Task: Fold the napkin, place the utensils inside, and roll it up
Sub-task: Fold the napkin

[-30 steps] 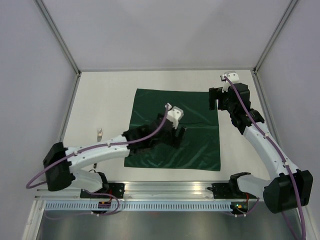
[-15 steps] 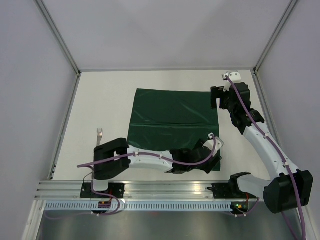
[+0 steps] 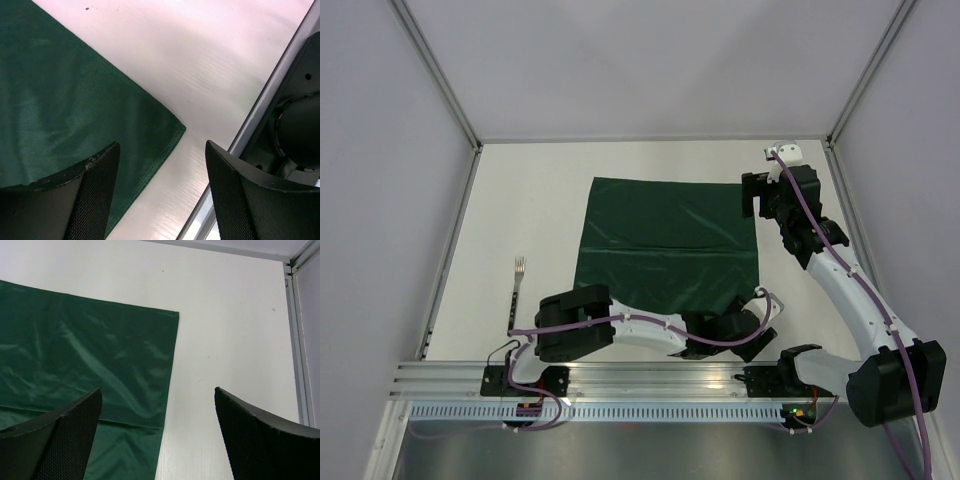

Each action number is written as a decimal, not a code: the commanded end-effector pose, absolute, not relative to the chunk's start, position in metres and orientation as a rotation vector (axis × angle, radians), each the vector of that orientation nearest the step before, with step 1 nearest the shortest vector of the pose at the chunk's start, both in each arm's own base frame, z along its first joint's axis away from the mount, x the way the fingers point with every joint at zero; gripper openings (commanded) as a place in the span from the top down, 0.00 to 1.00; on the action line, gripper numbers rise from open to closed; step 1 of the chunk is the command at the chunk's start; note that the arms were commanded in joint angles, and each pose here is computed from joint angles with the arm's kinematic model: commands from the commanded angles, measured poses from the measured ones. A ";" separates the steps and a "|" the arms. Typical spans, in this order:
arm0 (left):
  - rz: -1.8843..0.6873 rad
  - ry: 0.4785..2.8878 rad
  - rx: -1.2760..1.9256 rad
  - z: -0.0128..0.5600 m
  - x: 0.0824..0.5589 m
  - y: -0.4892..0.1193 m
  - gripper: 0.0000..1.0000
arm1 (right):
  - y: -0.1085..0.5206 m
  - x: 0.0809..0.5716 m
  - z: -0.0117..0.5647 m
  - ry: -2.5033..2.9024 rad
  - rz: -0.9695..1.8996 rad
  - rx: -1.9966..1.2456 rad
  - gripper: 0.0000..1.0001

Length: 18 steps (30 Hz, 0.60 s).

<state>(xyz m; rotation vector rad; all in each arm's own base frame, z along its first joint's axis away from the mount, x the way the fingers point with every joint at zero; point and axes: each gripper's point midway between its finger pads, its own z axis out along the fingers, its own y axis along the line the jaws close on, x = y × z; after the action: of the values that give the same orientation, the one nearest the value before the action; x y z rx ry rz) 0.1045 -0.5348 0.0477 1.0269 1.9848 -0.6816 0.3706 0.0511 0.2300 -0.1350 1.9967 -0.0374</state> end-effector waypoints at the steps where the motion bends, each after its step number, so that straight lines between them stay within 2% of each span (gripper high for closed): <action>1: -0.781 1.915 0.995 0.068 0.103 -0.560 0.27 | 0.046 0.369 0.235 1.980 -0.068 -0.124 0.02; 13: -0.719 1.940 1.024 0.035 0.106 -0.558 0.31 | 0.046 0.368 0.233 1.984 -0.070 -0.126 0.02; 16: -0.700 1.948 1.022 0.030 0.107 -0.556 0.36 | 0.046 0.368 0.234 1.983 -0.068 -0.127 0.02; 18: -0.687 1.952 1.018 0.027 0.109 -0.554 0.43 | 0.047 0.368 0.234 1.983 -0.068 -0.129 0.02</action>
<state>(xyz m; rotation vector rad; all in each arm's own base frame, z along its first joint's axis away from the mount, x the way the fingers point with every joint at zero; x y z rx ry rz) 0.1062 -0.5434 0.0236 1.0316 1.9822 -0.6742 0.3706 0.0511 0.2300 -0.1355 1.9971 -0.0377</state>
